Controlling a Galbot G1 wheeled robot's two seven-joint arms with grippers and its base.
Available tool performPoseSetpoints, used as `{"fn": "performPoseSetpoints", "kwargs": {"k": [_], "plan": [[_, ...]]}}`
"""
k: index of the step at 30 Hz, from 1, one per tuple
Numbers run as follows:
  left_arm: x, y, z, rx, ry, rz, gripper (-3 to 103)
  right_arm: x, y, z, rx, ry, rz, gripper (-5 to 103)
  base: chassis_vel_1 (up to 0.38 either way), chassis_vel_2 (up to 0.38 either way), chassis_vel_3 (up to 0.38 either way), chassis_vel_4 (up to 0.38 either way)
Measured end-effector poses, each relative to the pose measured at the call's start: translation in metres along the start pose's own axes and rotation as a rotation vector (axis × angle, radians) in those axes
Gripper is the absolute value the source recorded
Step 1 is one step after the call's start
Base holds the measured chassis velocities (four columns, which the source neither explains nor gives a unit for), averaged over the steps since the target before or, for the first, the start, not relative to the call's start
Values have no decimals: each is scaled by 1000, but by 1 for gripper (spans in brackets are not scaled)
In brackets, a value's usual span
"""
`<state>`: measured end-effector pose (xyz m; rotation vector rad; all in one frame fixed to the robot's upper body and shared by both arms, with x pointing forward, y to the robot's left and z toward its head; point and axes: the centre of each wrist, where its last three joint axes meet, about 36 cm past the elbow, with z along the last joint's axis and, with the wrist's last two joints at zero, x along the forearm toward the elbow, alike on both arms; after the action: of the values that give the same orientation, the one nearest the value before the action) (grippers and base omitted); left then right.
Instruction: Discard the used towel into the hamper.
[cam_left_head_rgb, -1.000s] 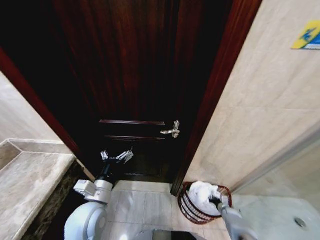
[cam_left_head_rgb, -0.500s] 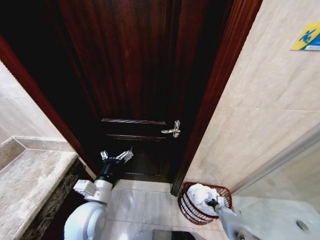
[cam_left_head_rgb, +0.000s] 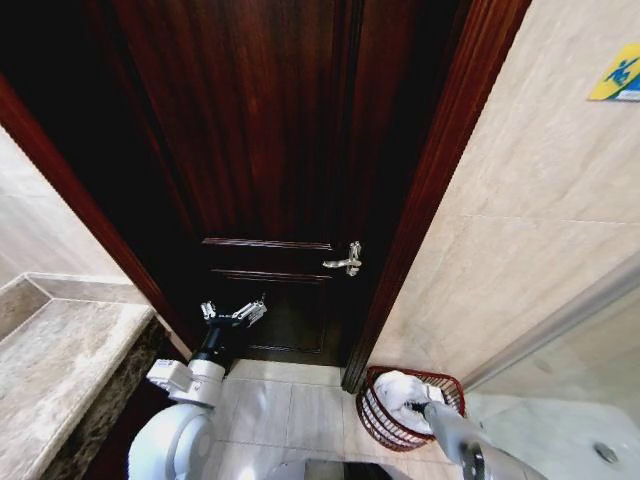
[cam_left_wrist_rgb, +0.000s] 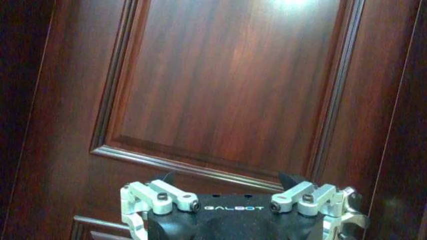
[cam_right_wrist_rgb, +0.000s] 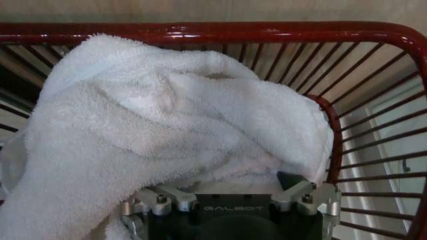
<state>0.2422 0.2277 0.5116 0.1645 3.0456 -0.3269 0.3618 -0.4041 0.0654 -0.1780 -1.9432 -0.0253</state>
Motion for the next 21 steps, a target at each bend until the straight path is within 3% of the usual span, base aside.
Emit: {"fn": "performPoseSetpoints", "kwargs": {"k": [6, 12, 21], "plan": [[0, 0, 0, 0, 0, 0, 100, 8, -17, -2, -16, -84, -32, 100, 0, 0, 0, 0], [0, 0, 0, 0, 0, 0, 100, 25, -29, -2, 33, -151, -36, 100, 0, 0, 0, 0], [0, 0, 0, 0, 0, 0, 100, 107, -21, -4, 98, -326, -115, 100, 0, 0, 0, 0]]}}
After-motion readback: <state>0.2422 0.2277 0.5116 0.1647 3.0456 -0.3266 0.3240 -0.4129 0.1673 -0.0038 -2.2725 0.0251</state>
